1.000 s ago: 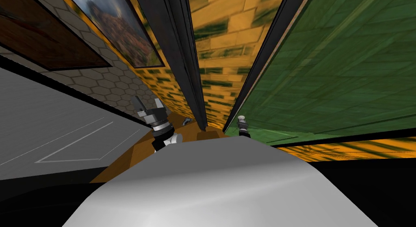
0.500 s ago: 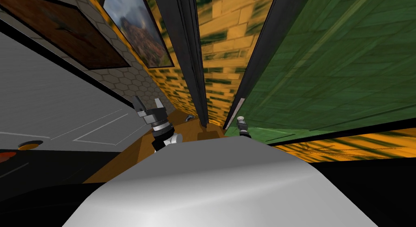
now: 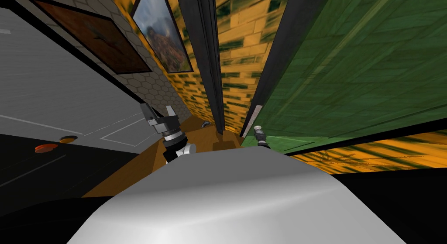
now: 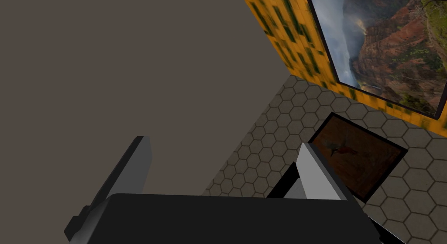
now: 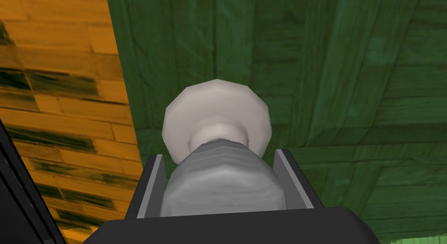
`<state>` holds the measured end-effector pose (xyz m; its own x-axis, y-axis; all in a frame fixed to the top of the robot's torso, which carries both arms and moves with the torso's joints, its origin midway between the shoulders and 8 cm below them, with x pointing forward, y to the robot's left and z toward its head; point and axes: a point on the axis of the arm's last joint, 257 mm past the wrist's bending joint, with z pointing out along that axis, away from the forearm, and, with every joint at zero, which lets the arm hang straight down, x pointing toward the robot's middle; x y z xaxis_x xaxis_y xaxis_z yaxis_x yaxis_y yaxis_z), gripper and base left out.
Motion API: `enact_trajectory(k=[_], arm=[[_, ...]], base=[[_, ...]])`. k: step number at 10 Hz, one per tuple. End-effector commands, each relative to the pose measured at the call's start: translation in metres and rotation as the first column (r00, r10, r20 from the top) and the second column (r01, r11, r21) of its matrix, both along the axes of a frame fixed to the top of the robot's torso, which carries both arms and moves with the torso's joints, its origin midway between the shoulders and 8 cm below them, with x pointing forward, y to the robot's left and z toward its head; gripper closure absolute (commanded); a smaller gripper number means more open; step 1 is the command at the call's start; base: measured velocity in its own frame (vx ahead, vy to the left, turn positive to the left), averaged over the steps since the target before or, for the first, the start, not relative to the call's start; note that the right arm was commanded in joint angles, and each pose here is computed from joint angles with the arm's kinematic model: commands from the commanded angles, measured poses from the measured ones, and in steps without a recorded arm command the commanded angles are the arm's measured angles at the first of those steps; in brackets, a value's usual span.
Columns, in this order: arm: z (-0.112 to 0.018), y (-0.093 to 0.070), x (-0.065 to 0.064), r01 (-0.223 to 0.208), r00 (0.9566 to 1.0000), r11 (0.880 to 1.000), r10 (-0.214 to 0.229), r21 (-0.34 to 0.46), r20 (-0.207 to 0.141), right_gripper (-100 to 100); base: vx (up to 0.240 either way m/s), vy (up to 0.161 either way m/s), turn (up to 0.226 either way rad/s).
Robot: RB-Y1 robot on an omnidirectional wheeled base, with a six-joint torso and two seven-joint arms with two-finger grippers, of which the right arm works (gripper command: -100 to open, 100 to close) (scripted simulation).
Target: Pull the door open
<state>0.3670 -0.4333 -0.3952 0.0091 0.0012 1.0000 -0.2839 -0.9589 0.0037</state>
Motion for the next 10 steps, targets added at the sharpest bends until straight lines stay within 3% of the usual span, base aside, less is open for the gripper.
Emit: enact_trajectory(k=[1,4,7,8,10], arm=[[0.001,0.003,-0.002,-0.021,0.9998,1.0,0.021,0.0,0.005,100],[0.003,0.008,-0.01,-0.067,0.9977,0.998,0.067,-0.001,0.008,100],[0.003,0.014,-0.019,-0.119,0.9928,0.993,0.119,0.001,0.009,100],[0.003,0.01,-0.017,-0.108,0.9941,0.994,0.108,-0.004,0.007,100],[0.002,0.014,-0.029,-0.144,0.9896,0.99,0.144,-0.002,0.005,100]], base=[[-0.217,0.004,0.108],[-0.24,-0.019,0.113],[-0.26,-0.025,0.119],[-0.124,-0.004,0.01],[-0.23,-0.043,0.153]])
